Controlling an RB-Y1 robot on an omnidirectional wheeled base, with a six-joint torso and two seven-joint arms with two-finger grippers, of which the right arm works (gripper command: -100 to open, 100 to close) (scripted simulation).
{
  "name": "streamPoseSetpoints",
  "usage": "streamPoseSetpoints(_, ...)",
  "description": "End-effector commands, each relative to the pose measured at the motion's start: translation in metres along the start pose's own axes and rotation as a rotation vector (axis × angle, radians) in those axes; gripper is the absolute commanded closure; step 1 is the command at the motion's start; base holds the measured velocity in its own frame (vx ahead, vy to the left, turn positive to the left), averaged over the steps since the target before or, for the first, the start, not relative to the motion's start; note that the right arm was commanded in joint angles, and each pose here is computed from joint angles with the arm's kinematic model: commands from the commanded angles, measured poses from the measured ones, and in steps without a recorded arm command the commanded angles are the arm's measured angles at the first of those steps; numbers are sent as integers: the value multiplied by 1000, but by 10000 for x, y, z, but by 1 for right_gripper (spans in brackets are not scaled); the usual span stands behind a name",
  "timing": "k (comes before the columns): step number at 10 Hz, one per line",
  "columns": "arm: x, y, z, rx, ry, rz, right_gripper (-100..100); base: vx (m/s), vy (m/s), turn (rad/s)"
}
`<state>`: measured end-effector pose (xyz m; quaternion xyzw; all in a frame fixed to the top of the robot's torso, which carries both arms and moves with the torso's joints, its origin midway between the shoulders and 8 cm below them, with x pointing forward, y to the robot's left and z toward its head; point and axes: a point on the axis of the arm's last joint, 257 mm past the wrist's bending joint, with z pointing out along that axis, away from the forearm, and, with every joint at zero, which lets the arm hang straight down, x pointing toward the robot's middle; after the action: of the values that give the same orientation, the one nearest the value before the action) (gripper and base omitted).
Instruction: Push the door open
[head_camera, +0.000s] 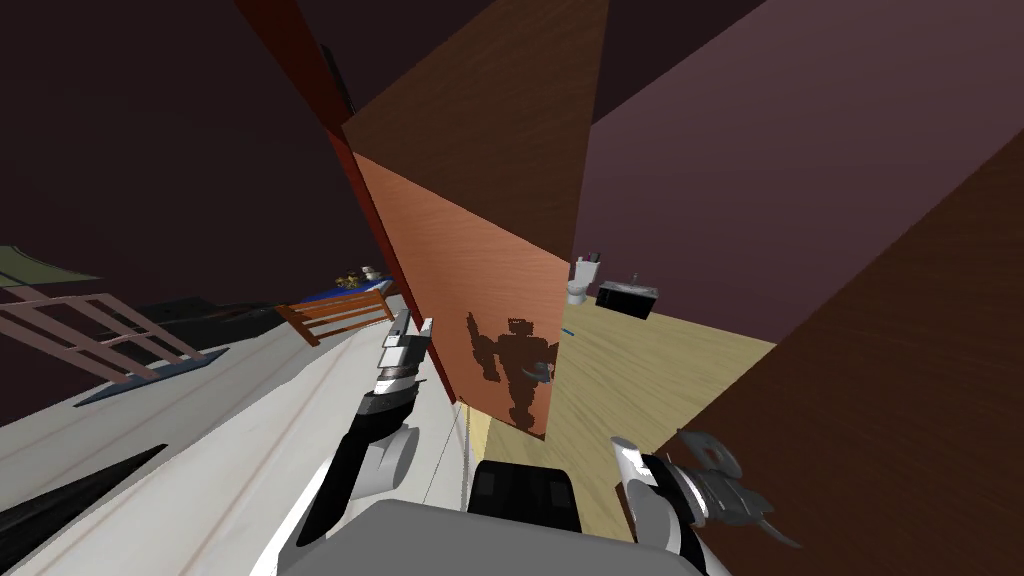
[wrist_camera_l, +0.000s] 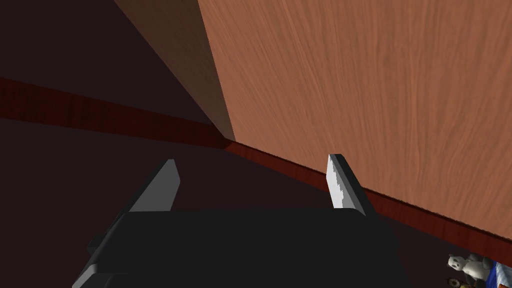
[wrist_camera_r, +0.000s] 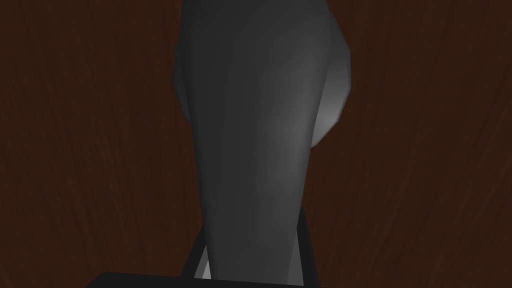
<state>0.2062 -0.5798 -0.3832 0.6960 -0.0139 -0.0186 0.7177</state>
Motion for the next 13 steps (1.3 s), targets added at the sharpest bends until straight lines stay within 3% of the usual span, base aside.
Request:
streamPoseSetpoints(1,7,92,58,-23,-25,13,100,-5,-119,67)
streamPoseSetpoints(3,-103,86,65,-21,-67,14,100,14,-88,75)
streamPoseSetpoints(4,-208,70,52,-15,-106,14,100,21,-117,187)
streamPoseSetpoints(5,-208,70,52,-15,-106,14,100,11,-100,85)
streamPoseSetpoints(6,-349,29,3,-2,-159,12,100,19,-136,122)
streamPoseSetpoints(8,-516,-51,-110,22,-220,5,100,20,-186,188)
streamPoseSetpoints(9,-577,-110,-114,30,-213,-12,100,-1,-76,7)
streamPoseSetpoints(10,-797,-22,13,5,-296,-5,100,-8,-143,131)
streamPoseSetpoints(12,-833,-10,29,2,-310,-3,100,-16,-158,71)
streamPoseSetpoints(13,-994,20,63,-4,-374,3,100,-20,-198,134)
